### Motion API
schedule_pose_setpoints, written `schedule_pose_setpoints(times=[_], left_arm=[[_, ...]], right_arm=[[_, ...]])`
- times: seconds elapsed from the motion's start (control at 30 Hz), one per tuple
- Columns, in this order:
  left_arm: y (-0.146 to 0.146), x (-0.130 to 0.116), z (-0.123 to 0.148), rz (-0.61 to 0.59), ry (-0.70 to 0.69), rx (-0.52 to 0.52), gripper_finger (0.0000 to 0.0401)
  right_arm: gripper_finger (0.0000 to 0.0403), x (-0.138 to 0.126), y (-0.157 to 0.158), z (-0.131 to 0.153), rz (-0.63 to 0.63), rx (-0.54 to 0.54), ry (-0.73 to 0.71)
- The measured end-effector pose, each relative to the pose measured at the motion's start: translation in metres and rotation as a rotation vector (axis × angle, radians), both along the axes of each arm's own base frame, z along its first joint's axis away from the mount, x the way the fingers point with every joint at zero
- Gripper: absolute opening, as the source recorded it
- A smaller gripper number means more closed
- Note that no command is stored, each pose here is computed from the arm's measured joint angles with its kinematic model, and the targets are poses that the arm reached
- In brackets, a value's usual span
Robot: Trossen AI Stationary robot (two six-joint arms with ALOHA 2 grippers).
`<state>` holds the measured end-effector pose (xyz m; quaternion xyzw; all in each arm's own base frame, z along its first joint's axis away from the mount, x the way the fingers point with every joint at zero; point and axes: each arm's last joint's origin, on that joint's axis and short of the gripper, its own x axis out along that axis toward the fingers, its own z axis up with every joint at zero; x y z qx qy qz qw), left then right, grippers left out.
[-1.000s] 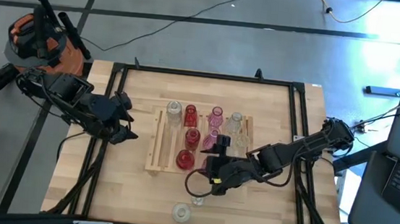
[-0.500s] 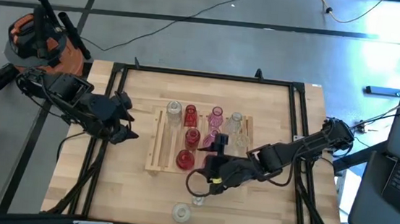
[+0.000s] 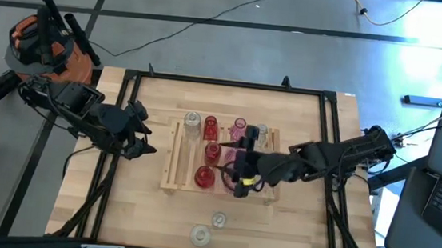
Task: Sort vases onto shelf
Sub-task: Put the violet vase on the shelf aligned with the other violet vase, then adjust the red vase on the shelf
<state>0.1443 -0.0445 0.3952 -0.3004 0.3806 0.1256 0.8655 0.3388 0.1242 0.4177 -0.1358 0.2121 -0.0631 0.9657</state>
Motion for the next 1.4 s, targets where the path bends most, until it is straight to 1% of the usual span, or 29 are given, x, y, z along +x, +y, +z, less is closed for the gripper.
schedule_pose_setpoints(times=[0.07,0.17,0.27,0.33,0.37,0.53,0.6,0.67,0.8,1.13,1.4], left_arm=[[-0.001,0.004,0.000,-0.002,-0.006,0.000,0.0386],[-0.004,0.011,-0.002,-0.006,-0.003,0.006,0.0386],[-0.005,0.016,-0.004,-0.015,0.010,0.024,0.0386],[-0.007,0.019,-0.006,-0.022,0.019,0.034,0.0386],[-0.007,0.021,-0.007,-0.021,0.024,0.036,0.0386],[-0.008,0.030,-0.010,-0.009,0.035,0.042,0.0386],[-0.008,0.034,-0.011,-0.001,0.034,0.041,0.0386],[-0.007,0.037,-0.011,0.008,0.023,0.036,0.0386],[-0.005,0.040,-0.010,0.022,0.004,0.028,0.0386],[-0.004,0.041,-0.010,0.031,0.003,0.024,0.0386],[-0.004,0.042,-0.010,0.033,-0.007,0.019,0.0386]], right_arm=[[0.0190,-0.001,-0.007,0.004,0.022,-0.003,0.046],[0.0119,0.003,-0.014,0.008,0.079,-0.006,0.092],[0.0047,0.003,-0.013,0.011,0.156,-0.031,0.110],[0.0013,0.002,-0.012,0.012,0.191,-0.046,0.130],[0.0008,0.001,-0.011,0.009,0.205,-0.052,0.162],[0.0022,0.006,-0.009,-0.003,0.231,-0.062,0.259],[0.0012,0.008,-0.008,-0.002,0.249,-0.074,0.251],[0.0003,0.011,-0.007,-0.008,0.261,-0.098,0.278],[0.0005,0.012,-0.007,-0.015,0.249,-0.126,0.325],[0.0001,0.020,-0.004,-0.026,0.283,-0.201,0.365],[0.0000,0.028,-0.006,-0.035,0.300,-0.217,0.399]])
